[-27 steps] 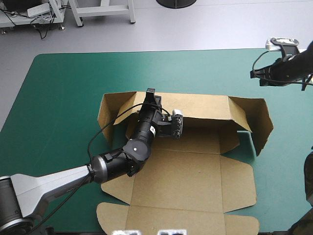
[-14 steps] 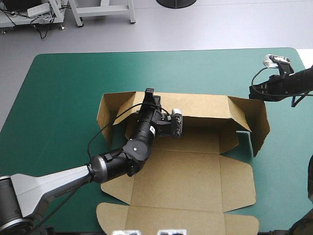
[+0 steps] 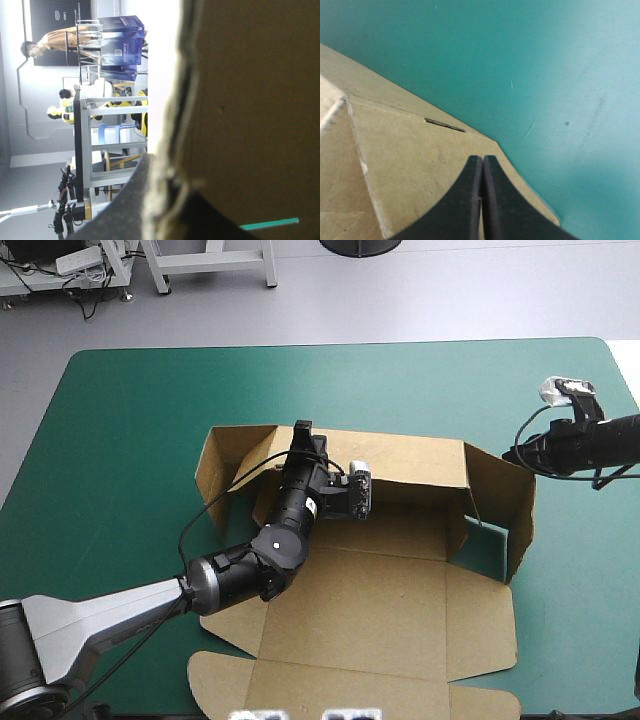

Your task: Fold the box

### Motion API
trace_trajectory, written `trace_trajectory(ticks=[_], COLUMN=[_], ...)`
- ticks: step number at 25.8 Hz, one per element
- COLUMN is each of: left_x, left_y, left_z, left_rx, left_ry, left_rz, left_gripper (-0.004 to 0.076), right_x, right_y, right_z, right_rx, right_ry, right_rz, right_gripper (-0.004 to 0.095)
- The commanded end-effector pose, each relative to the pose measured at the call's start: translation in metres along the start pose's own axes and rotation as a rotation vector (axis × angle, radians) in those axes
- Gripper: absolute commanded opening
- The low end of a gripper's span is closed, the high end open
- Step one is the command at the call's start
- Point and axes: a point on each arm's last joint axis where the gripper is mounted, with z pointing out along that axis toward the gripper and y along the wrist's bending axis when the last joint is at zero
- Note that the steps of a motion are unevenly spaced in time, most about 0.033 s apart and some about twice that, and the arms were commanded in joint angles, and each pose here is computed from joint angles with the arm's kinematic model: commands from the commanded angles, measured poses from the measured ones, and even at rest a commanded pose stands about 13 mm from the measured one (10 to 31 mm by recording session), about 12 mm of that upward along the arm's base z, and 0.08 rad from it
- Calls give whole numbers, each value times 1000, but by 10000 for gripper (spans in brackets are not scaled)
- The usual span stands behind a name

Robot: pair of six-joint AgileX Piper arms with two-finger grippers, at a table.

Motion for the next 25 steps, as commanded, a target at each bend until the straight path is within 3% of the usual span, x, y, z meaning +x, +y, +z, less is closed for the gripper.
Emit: trace_trajectory(ticks=[1,7,12,19,25], left_x=[10,10,10,10,10], left_y=[6,7,6,6,6], left_z=[-5,-5,-5,-5,-5], left_rx=[-3,-6,0,-5,-6], left_ry=[73,73,77,72,77], left_rz=[-132,-169,-228,-347,-368], left_gripper=[-9,-9,-9,-9,-9], right_x=[7,29,37,38,76], right_y=[16,14,8,13,25], right_z=[-17,-4,2,1,14], right_rx=[-46,-83,-41,-86,-75], right_ry=[-42,0,26,33,-94], right_rz=[-22,-4,14,15,7], right_gripper=[-20,-20,-20,-18,-18])
